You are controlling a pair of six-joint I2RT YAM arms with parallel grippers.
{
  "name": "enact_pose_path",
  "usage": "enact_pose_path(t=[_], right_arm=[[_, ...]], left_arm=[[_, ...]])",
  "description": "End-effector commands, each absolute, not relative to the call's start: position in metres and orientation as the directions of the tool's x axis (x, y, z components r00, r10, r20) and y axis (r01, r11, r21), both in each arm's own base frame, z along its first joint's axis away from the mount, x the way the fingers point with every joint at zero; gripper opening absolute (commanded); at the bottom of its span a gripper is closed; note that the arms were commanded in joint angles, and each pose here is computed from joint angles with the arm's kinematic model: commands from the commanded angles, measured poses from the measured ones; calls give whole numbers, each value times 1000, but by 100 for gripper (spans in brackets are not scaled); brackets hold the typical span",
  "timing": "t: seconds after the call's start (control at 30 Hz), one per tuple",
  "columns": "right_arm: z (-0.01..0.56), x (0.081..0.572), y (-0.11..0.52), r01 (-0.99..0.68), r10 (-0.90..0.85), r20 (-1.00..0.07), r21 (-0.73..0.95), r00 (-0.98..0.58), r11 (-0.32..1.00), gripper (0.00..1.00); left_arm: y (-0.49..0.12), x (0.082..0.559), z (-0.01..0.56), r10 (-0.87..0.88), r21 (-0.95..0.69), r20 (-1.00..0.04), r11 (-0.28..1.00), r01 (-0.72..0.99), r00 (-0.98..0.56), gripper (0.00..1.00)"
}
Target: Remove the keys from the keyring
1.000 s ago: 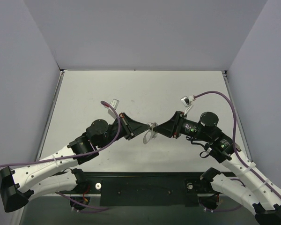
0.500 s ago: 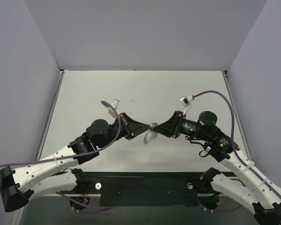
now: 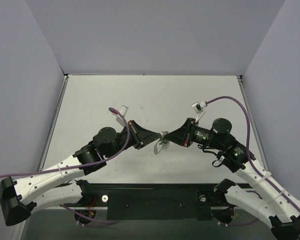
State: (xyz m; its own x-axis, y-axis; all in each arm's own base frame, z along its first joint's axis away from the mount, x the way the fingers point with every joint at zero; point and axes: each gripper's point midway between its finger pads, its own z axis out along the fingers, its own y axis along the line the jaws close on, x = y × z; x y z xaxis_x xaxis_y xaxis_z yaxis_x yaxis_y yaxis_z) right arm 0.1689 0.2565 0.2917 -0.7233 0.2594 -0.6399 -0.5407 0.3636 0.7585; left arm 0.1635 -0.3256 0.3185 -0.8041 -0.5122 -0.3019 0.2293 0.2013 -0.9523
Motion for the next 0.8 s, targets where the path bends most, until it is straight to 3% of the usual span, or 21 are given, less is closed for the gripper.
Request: enact_pose_path(t=[0.0, 0.13, 0.43, 0.77], right_arm=[[304, 171, 259, -593, 273, -675, 736, -686, 327, 6], [303, 170, 259, -594, 267, -675, 734, -688, 329, 0], [284, 160, 253, -602, 134, -695, 689, -707, 403, 0], [271, 130, 259, -668, -56, -696, 660, -716, 342, 0]], left_arm=[[-327, 160, 371, -537, -950, -296, 76, 304, -790, 0], [-329, 160, 370, -533, -949, -298, 79, 304, -792, 0], [-323, 149, 360, -474, -938, -347, 147, 315, -809, 0], [-322, 131, 353, -360, -916, -398, 212, 341, -844, 0]])
